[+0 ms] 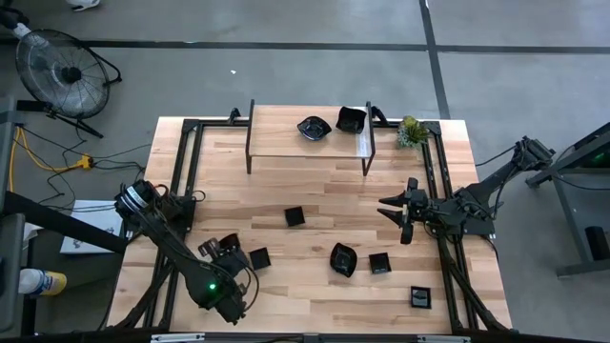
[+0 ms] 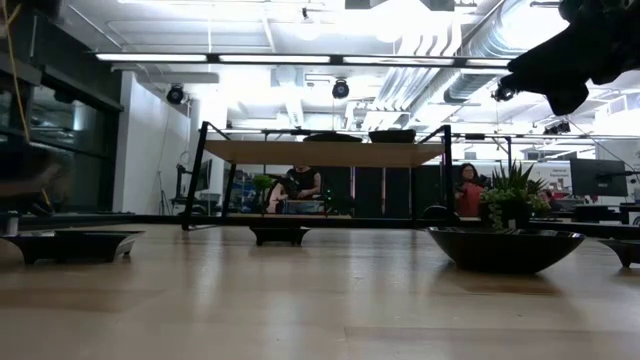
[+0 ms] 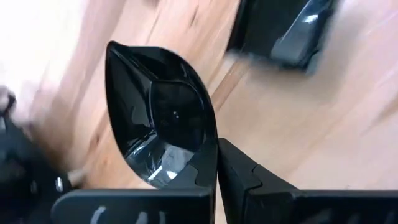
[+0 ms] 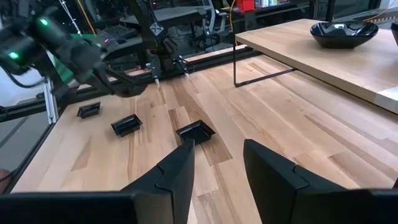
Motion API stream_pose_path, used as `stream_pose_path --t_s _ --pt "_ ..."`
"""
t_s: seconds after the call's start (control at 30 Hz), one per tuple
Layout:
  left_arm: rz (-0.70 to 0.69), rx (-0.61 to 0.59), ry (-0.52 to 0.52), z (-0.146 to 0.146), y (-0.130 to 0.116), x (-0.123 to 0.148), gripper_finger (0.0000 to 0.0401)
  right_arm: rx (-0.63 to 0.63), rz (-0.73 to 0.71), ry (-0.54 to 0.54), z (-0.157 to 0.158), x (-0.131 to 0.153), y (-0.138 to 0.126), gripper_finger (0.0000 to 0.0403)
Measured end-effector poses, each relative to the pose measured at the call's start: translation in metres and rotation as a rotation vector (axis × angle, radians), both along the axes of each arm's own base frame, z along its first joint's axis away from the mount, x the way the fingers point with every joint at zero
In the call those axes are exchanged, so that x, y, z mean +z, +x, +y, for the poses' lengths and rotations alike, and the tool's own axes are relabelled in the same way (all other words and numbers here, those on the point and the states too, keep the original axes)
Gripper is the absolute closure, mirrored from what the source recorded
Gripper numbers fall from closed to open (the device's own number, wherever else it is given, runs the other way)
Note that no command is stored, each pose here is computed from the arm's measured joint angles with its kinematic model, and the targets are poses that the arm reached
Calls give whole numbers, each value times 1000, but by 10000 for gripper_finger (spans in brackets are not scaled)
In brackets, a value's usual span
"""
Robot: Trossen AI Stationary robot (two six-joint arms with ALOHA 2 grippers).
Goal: Pick & Place Mini shaped plates
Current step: Stack the leaf-shaped plate on top of the other leaf-shaped plates on the shelf
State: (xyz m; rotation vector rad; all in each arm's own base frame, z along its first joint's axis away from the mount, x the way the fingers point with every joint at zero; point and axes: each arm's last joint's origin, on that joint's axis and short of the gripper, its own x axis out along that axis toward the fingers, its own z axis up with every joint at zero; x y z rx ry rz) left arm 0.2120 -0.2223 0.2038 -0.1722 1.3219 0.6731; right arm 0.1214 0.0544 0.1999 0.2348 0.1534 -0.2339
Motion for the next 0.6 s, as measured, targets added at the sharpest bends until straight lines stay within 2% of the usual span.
stream_pose_path --t_s 0.23,0.47,0.6 --pt "-124 -166 108 -3 10 16 401 -7 17 18 0 -3 -1 269" --pt "-141 -321 212 -3 14 21 401 -7 17 17 0 -3 -1 269" --pt "-123 -359 257 4 20 22 401 -11 17 16 0 -3 -1 269"
